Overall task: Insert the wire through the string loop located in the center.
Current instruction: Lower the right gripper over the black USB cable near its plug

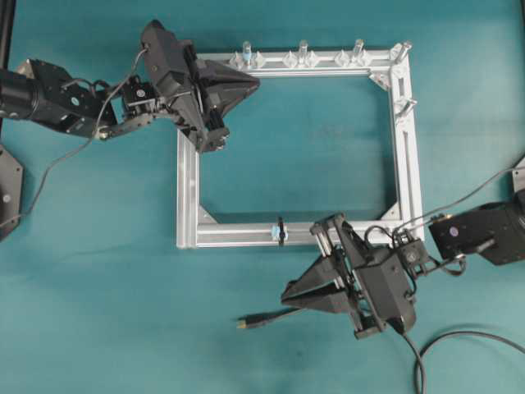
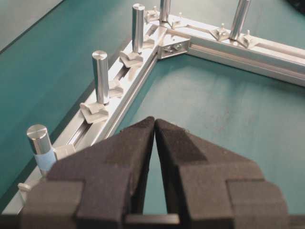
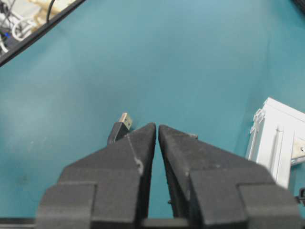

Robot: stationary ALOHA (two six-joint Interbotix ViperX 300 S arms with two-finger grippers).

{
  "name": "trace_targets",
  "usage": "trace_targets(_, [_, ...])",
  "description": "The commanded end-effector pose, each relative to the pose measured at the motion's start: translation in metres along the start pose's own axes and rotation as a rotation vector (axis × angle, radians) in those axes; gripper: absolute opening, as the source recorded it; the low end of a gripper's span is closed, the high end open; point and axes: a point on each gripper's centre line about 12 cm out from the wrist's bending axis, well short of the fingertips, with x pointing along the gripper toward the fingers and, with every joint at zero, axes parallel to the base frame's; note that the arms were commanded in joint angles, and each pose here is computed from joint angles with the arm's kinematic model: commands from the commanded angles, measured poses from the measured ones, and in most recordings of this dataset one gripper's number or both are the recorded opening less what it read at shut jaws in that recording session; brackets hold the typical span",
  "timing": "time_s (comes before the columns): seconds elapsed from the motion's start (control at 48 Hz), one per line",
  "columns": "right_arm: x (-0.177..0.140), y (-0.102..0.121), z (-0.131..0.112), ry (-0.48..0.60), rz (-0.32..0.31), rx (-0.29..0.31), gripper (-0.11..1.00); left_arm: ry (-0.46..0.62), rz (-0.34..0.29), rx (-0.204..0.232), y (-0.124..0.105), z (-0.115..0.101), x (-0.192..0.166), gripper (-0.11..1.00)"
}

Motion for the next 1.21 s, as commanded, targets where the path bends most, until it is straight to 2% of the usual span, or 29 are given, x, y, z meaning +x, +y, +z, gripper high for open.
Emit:
trace_targets(0.0, [0.002, 0.002, 0.014, -0.046, 0.007, 0.004, 0.19, -0.042, -0.036, 0.021, -0.007, 0.026, -0.003, 0.15])
trace_targets(0.042, [0.003, 0.003, 0.015, -0.049, 0.008, 0.004, 0.17, -0.027, -0.037, 0.024, -0.008, 0.029, -0.004, 0.12])
trace_targets(0.104, [0.004, 0.003, 0.018, -0.056, 0.011, 0.002, 0.04, 0.004, -0.038, 0.022, -0.008, 0.032, -0.007, 0.01])
trace_targets(0.146, [0.004, 0.003, 0.019, -0.060, 0.011, 0.002, 0.00, 0.023, -0.040, 0.017, -0.009, 0.035, -0.010, 0.00])
trace_targets(0.271, [0.004, 0.003, 0.025, -0.075, 0.007, 0.006, 0.00, 0.047, -0.055, 0.020, -0.014, 0.041, -0.017, 0.00])
trace_targets(0.458, [0.003, 0.002, 0.029, -0.086, 0.007, 0.031, 0.00, 0.021, -0.089, 0.027, -0.027, 0.050, -0.024, 0.00])
trace_targets(0.604, [0.004, 0.002, 0.028, -0.069, 0.010, 0.075, 0.00, 0.051, -0.102, 0.021, -0.031, 0.046, -0.025, 0.00])
trace_targets(0.916, [0.009, 0.001, 0.027, -0.015, 0.005, 0.079, 0.00, 0.078, -0.102, 0.009, -0.032, 0.044, -0.025, 0.00])
trace_targets(0.978, [0.010, 0.001, 0.027, -0.008, 0.004, 0.079, 0.07, 0.078, -0.102, 0.009, -0.032, 0.044, -0.025, 0.00])
trace_targets(1.082, [0.011, 0.001, 0.026, 0.008, 0.004, 0.074, 0.33, 0.078, -0.102, 0.009, -0.032, 0.044, -0.025, 0.02])
trace_targets(1.124, [0.011, 0.002, 0.026, 0.008, 0.006, 0.074, 0.47, 0.078, -0.102, 0.009, -0.032, 0.044, -0.025, 0.08])
trace_targets(1.187, [0.011, 0.002, 0.026, 0.008, 0.006, 0.075, 0.50, 0.078, -0.102, 0.009, -0.032, 0.044, -0.025, 0.20])
